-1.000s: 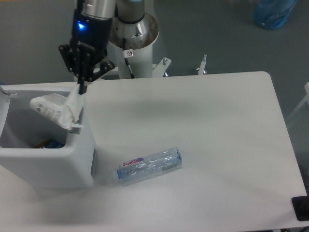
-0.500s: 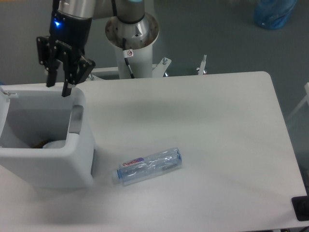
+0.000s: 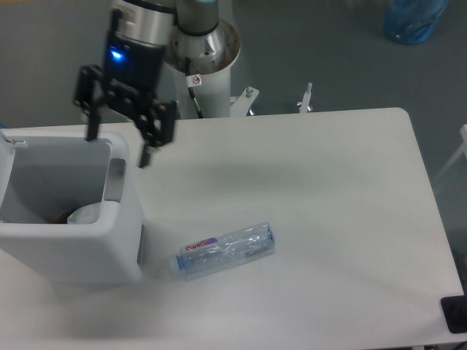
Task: Place the trash in the trash can
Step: 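Move the open gripper over the clear water bottle and lower it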
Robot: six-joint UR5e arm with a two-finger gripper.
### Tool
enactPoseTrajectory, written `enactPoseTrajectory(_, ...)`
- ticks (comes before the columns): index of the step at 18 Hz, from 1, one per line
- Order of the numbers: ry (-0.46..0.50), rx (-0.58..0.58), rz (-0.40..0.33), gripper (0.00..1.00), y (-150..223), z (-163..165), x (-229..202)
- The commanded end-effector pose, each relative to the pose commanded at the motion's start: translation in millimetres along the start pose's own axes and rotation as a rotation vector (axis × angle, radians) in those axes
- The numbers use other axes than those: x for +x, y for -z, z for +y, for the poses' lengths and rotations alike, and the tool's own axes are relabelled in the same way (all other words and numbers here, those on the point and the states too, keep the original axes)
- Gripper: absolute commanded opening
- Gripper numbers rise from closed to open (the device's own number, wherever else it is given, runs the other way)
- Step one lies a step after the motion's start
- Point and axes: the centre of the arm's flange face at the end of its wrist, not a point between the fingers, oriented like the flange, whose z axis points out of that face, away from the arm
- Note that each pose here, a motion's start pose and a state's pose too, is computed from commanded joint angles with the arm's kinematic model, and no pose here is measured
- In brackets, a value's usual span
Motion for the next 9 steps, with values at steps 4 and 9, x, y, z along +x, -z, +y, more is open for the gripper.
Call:
enactPoseTrajectory(4, -0.018, -0.082, -0.026, 1.00, -37, 15, -35)
enactPoseTrajectory(9, -0.061, -0.164, -0.014, 1.00, -71, 37, -47)
